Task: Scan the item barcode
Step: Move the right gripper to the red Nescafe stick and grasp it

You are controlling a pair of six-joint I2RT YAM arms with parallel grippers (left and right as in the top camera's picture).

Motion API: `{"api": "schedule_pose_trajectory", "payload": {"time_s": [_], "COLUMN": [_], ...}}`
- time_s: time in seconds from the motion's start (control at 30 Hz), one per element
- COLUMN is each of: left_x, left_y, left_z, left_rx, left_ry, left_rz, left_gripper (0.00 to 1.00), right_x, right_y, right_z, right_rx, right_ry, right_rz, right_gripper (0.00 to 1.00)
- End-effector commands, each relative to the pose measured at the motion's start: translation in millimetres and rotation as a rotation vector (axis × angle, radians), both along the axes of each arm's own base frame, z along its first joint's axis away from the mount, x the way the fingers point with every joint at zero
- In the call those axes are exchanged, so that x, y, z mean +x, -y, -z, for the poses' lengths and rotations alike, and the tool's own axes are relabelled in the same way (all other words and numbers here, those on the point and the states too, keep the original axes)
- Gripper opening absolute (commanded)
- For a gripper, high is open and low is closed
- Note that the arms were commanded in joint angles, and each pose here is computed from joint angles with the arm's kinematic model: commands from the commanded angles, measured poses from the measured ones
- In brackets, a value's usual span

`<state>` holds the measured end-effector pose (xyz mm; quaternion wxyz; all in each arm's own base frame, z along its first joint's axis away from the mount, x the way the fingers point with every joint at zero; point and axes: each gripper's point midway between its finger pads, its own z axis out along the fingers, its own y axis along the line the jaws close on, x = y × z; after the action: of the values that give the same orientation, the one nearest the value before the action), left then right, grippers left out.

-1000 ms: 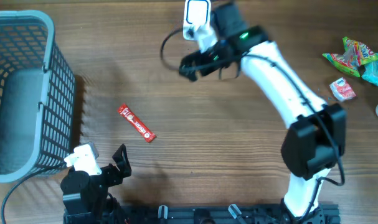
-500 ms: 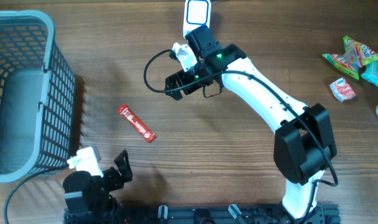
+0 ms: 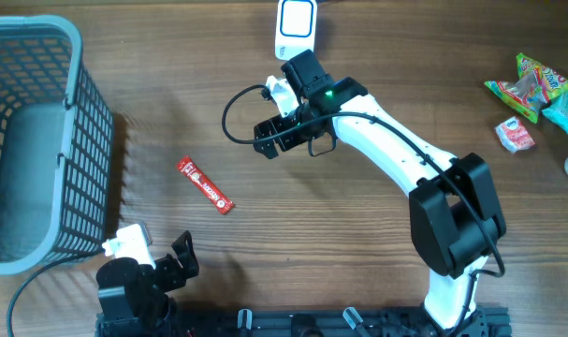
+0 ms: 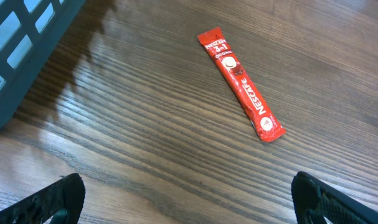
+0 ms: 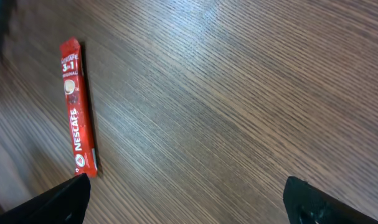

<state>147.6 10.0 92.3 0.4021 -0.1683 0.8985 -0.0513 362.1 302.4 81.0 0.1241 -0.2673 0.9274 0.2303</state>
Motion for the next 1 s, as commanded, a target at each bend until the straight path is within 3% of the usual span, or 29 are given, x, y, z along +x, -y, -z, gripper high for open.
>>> {"api": "schedule_pose_trajectory", "payload": {"time_s": [0.0, 0.17, 0.4, 0.5, 0.63, 0.8, 0.97], "left_x": [-0.5, 4.5, 59.8, 59.6, 46.8, 38.3, 37.3], "left_y": [0.1, 2.2, -8.7, -21.3, -29.1, -31.6, -31.5], "left_z": [1.1, -4.4, -126.3, -192.4, -242.5, -262.6, -264.7], "left_rx": [0.011, 0.0, 0.082, 0.137, 0.165, 0.173, 0.173], "left_ry": [-0.001, 0.03, 0.577, 0.841, 1.048, 1.135, 1.145], "left_rz": [0.01, 0.017, -0.004, -0.078, -0.138, -0.162, -0.162], "left_gripper": [1.0, 1.0, 1.0, 1.0, 1.0, 1.0, 1.0], "right_x": [-0.8, -7.8, -8.2, -13.7, -34.3, -49.2, -65.7], "right_y": [1.2, -4.7, -9.4, -20.4, -49.6, -107.7, -139.0], "right_z": [2.5, 2.7, 3.5, 12.7, 24.3, 57.2, 86.7], "right_rx": [0.002, 0.001, -0.01, -0.076, -0.119, -0.194, -0.162], "right_ry": [-0.029, -0.026, 0.002, 0.064, 0.113, 0.319, 0.344], "right_rz": [0.047, 0.006, -0.018, -0.069, -0.148, -0.239, -0.292], "right_gripper": [1.0, 1.0, 1.0, 1.0, 0.98, 0.99, 0.94]}}
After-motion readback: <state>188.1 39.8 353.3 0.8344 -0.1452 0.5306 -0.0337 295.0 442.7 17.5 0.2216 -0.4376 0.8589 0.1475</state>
